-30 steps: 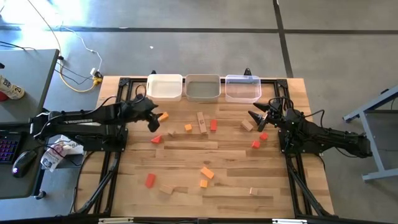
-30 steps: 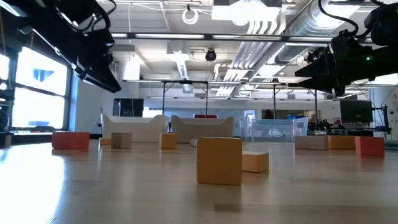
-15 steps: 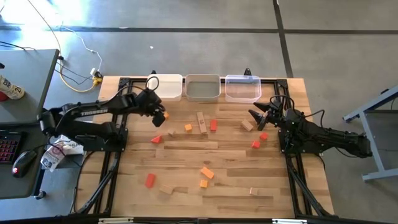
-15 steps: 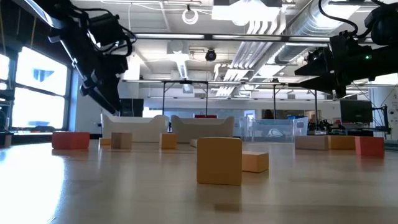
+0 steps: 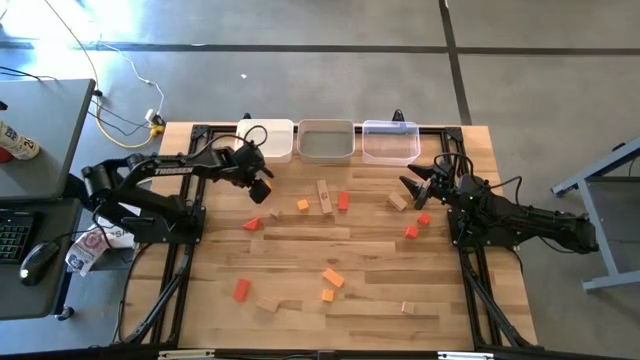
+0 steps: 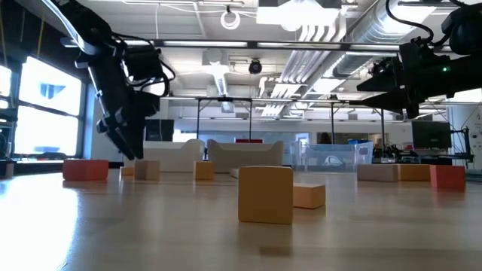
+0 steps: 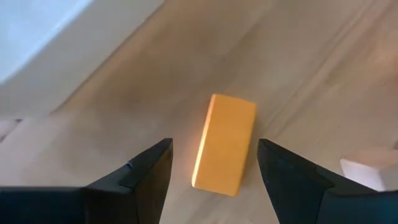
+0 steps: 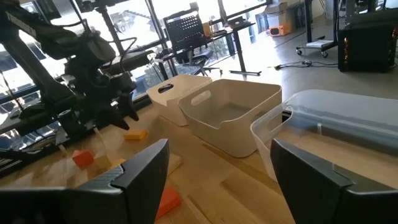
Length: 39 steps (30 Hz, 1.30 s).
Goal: Sort & place blocks by color
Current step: Put the yellow block into the white bin
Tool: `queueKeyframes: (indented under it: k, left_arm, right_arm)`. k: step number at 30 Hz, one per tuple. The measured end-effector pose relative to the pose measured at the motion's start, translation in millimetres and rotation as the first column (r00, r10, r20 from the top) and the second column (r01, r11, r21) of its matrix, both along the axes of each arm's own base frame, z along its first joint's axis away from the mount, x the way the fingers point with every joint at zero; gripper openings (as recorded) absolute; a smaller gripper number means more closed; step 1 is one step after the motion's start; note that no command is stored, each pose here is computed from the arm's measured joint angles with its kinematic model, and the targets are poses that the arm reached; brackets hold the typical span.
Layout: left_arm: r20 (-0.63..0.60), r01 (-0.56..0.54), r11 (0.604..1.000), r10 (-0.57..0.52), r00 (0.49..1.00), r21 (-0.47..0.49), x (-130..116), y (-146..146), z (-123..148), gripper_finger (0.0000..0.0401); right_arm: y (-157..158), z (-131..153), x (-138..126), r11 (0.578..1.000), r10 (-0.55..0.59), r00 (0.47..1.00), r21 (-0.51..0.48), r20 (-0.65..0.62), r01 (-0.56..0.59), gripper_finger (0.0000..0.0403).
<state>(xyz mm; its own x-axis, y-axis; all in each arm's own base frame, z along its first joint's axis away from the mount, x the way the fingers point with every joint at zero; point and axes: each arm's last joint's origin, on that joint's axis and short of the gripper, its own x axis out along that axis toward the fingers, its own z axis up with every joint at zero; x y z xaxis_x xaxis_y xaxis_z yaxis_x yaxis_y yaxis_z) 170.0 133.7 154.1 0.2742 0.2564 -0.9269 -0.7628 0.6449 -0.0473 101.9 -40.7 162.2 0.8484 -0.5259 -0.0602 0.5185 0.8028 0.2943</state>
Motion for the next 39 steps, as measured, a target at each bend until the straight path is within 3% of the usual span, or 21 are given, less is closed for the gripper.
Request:
queueKeyframes:
  k: [18, 22, 28, 33, 39]
  left_arm:
    - [-0.093, 0.013, 0.996, -0.022, 0.995, -0.091, 7, 5, -30, 0.0219]
    - [-0.101, 0.020, 0.996, -0.029, 0.994, -0.089, 8, 3, -30, 0.0187]
    - [-0.089, 0.046, 0.996, -0.053, 0.995, -0.076, 8, 2, -27, 0.0103]
    - [-0.074, 0.065, 0.995, -0.070, 0.995, -0.071, 8, 1, -24, 0.0098]
    - [-0.016, 0.087, 0.993, -0.088, 0.996, -0.078, 7, -2, -16, 0.0098]
  right_arm:
    - [0, 0, 0, 1.000, 0.008, 1.000, 0.003, 0.002, -0.008, 0.0268]
    - [0, 0, 0, 0.999, 0.005, 1.000, 0.042, 0.025, -0.007, 0.0268]
    - [0, 0, 0, 0.997, 0.004, 0.999, 0.075, 0.046, -0.007, 0.0268]
    - [1, 5, 0, 0.996, 0.020, 0.998, 0.081, 0.061, -0.025, 0.0268]
    - [2, 33, -1, 0.999, 0.053, 0.993, 0.006, 0.106, -0.054, 0.0268]
